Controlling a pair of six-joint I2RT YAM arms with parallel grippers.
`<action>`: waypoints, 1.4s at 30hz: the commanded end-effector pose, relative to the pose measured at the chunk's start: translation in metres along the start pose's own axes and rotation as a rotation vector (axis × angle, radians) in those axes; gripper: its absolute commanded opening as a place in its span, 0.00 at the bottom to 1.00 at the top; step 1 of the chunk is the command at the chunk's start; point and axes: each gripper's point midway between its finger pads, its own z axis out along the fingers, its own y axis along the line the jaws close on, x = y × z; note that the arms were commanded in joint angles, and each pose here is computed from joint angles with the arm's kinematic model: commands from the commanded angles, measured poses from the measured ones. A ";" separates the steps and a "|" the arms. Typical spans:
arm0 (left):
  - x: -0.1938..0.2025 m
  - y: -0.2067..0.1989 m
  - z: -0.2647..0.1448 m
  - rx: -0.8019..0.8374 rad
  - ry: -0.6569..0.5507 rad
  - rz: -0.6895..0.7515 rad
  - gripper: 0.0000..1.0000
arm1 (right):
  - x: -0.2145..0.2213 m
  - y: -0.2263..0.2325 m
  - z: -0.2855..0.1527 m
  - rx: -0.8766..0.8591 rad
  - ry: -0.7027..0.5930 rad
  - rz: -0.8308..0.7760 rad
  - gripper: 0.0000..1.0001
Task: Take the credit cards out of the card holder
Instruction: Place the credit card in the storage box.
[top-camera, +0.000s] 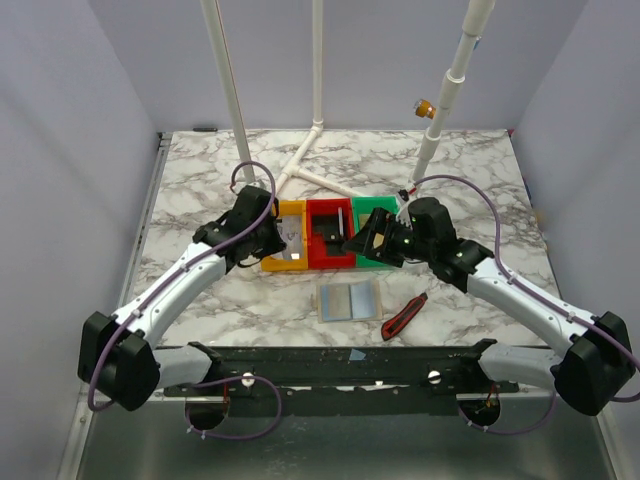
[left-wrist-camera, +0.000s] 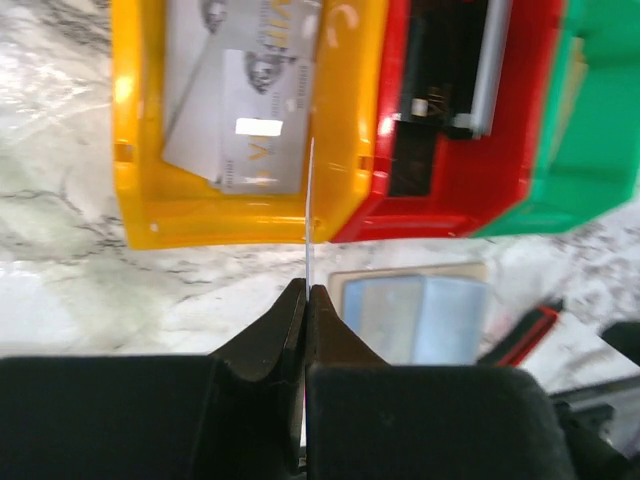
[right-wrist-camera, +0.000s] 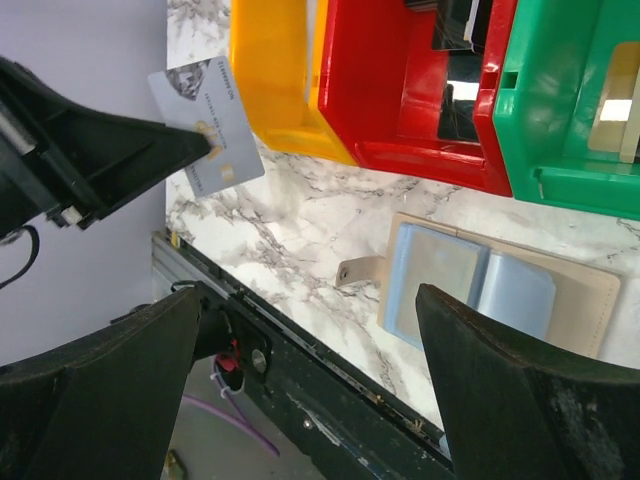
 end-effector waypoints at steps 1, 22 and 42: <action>-0.018 0.028 0.013 -0.200 -0.048 0.045 0.00 | -0.006 0.000 -0.006 0.030 -0.014 -0.046 0.92; -0.035 0.013 0.087 -0.233 0.011 0.132 0.00 | -0.003 -0.002 -0.015 0.027 -0.030 -0.046 0.92; -0.021 0.015 0.110 -0.185 0.062 0.189 0.24 | -0.001 -0.003 -0.014 0.025 -0.027 -0.038 0.92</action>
